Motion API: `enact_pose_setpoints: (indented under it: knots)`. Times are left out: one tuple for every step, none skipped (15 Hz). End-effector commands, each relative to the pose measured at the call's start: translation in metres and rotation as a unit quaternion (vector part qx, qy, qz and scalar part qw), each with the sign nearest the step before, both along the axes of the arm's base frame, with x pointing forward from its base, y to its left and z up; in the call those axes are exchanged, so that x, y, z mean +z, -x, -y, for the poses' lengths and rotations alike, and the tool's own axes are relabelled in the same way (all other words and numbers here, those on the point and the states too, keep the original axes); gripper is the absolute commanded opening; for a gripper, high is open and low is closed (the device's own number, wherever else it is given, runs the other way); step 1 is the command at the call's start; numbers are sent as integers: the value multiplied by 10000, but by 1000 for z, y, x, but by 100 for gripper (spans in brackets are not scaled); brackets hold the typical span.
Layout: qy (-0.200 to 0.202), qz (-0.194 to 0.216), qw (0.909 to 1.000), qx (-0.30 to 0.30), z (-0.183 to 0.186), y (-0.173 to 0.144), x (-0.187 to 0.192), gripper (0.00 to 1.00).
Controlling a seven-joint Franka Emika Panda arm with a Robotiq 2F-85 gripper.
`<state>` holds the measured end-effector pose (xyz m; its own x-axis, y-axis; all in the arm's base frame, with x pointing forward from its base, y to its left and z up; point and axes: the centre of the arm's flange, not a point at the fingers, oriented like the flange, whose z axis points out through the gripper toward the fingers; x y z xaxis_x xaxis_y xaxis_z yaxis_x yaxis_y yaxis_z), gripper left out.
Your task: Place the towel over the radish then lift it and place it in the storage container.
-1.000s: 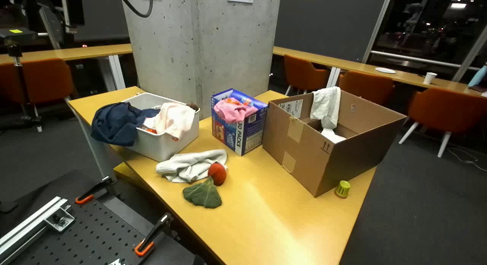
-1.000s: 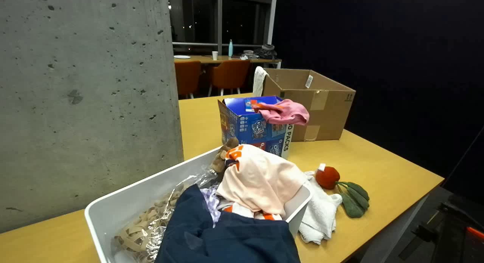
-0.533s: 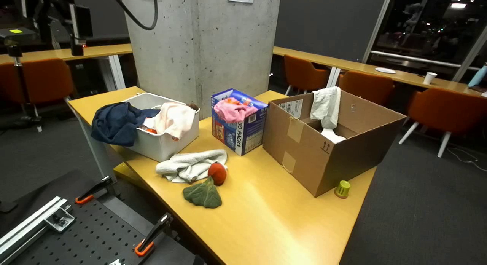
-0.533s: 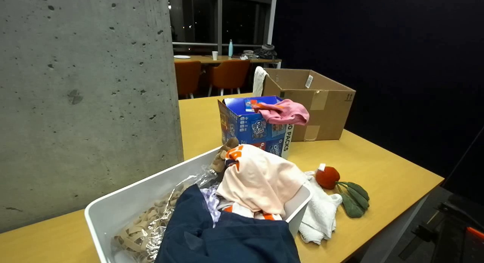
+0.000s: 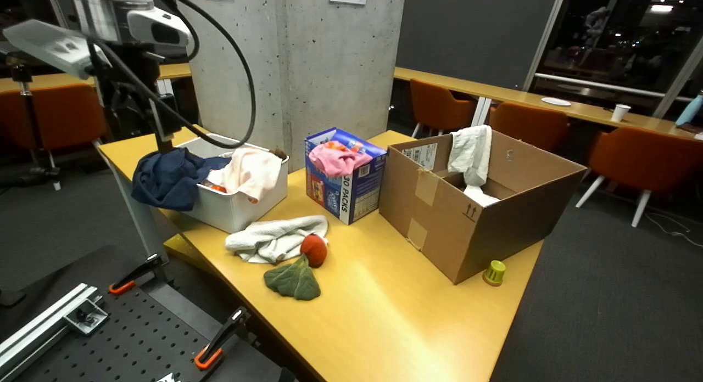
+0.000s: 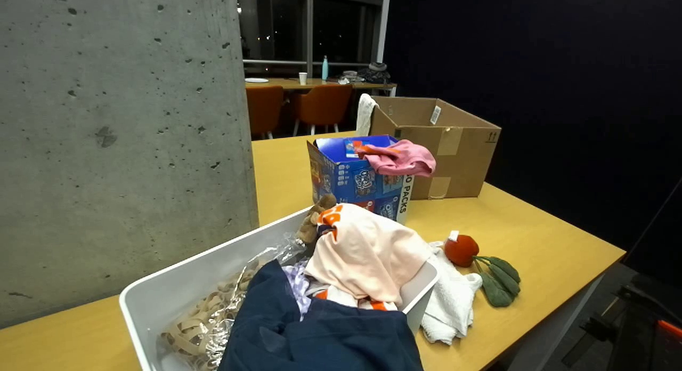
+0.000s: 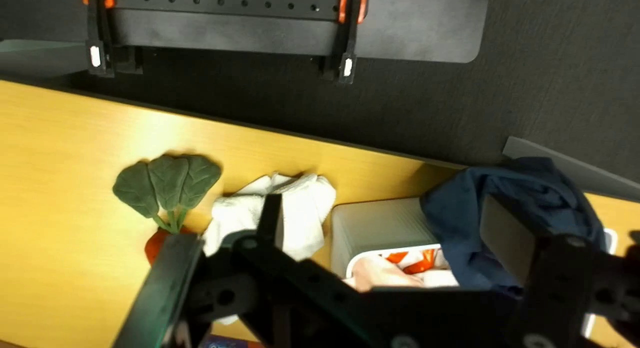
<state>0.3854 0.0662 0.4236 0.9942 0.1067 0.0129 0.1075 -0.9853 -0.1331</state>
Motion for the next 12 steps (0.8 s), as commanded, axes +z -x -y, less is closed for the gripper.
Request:
enact_pose_setpoints:
  knots:
    - [-20, 226, 9997, 48, 46, -45, -29, 100]
    - [-49, 187, 9998, 30, 56, -60, -40, 100]
    - [-93, 161, 9998, 20, 66, -71, -53, 100]
    - [-115, 104, 9999, 18, 76, -83, -67, 100]
    - [-128, 13, 9999, 69, 82, -98, -85, 100]
    - [-114, -129, 9998, 136, 83, -113, -102, 100]
    - [-110, -255, 9994, 198, 83, -125, -117, 100]
    - [-79, -427, 9986, 290, 76, -135, -134, 100]
    - [-40, -560, 9978, 351, 70, -146, -151, 100]
    - [-8, -656, 9970, 403, 65, -155, -169, 100]
    - [19, -752, 9962, 449, 61, -167, -186, 100]
    - [4, -852, 9952, 486, 56, -179, -203, 100]
